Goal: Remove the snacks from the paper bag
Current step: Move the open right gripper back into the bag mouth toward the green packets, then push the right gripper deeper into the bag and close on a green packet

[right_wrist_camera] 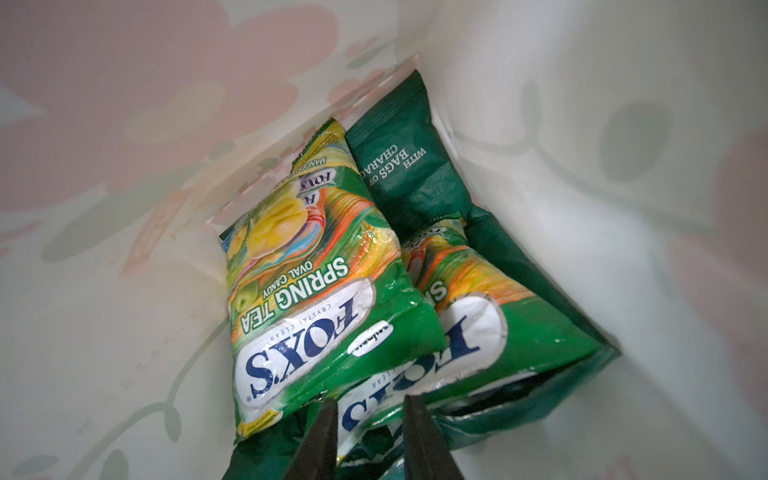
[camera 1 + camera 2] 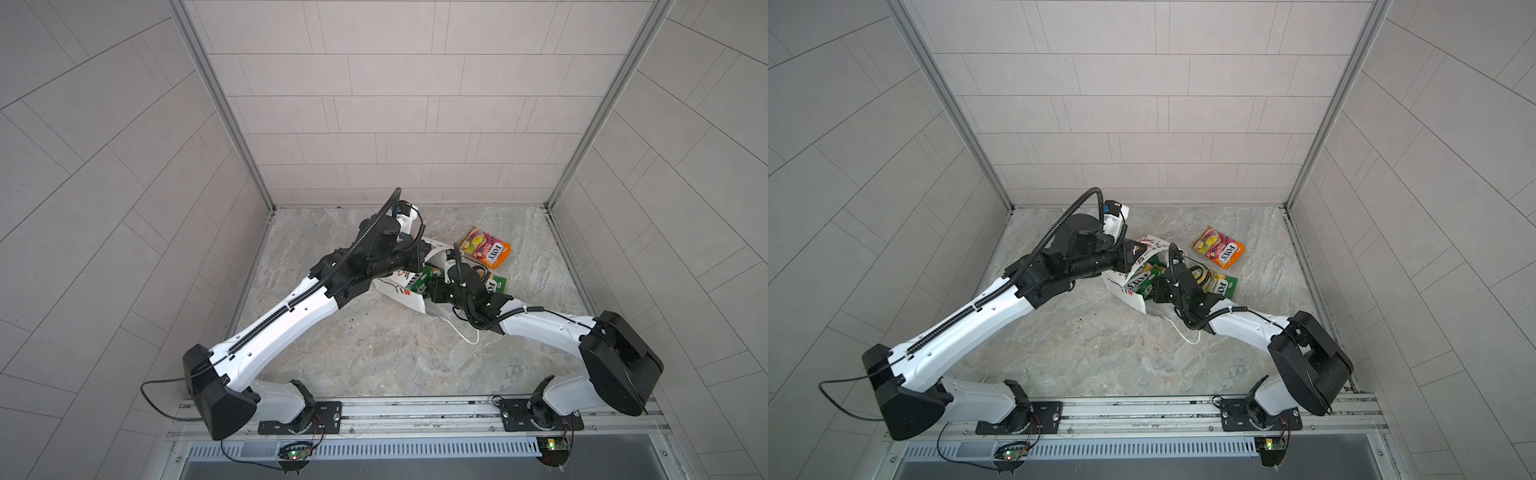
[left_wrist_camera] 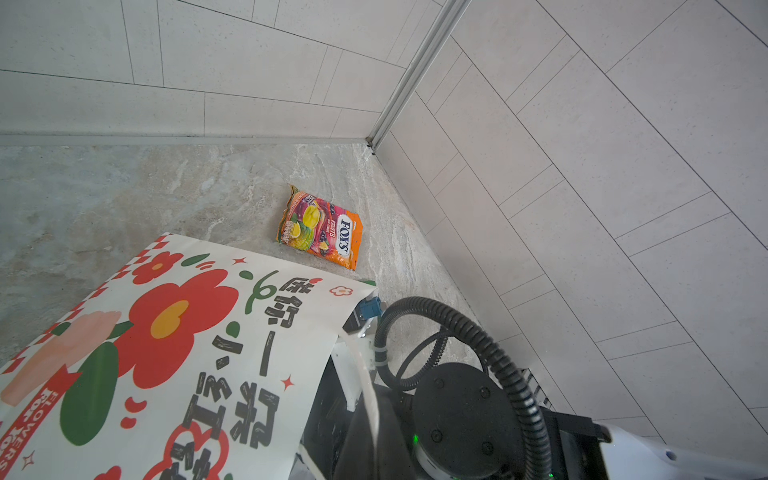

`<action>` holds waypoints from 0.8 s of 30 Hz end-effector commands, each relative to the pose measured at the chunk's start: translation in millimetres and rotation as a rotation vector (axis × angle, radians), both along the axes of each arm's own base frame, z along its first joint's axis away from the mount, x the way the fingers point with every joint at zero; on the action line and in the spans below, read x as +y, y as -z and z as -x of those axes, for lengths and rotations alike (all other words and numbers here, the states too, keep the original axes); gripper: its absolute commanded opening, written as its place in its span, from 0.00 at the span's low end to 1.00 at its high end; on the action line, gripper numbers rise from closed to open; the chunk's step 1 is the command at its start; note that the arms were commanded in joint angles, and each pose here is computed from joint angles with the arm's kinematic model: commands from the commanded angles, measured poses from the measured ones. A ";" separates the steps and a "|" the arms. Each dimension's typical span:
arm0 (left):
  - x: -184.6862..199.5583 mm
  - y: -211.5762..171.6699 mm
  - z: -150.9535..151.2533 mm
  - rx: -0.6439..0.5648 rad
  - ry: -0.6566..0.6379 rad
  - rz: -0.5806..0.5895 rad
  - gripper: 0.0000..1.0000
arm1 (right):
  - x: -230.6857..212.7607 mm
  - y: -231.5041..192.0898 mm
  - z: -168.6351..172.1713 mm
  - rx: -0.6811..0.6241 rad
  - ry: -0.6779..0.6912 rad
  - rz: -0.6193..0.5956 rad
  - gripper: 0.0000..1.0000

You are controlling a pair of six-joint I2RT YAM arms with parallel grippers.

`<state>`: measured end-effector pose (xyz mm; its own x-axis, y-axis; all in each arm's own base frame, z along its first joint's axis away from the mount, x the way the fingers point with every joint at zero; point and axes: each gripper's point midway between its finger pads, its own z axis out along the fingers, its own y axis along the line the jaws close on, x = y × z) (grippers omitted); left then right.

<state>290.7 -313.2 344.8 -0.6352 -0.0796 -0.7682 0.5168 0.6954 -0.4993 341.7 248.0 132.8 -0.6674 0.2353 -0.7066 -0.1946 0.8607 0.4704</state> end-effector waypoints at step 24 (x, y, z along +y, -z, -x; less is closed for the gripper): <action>-0.4 -15.0 6.3 -0.025 0.020 0.038 0.00 | 7.7 -3.6 -21.7 0.025 0.072 -0.042 0.34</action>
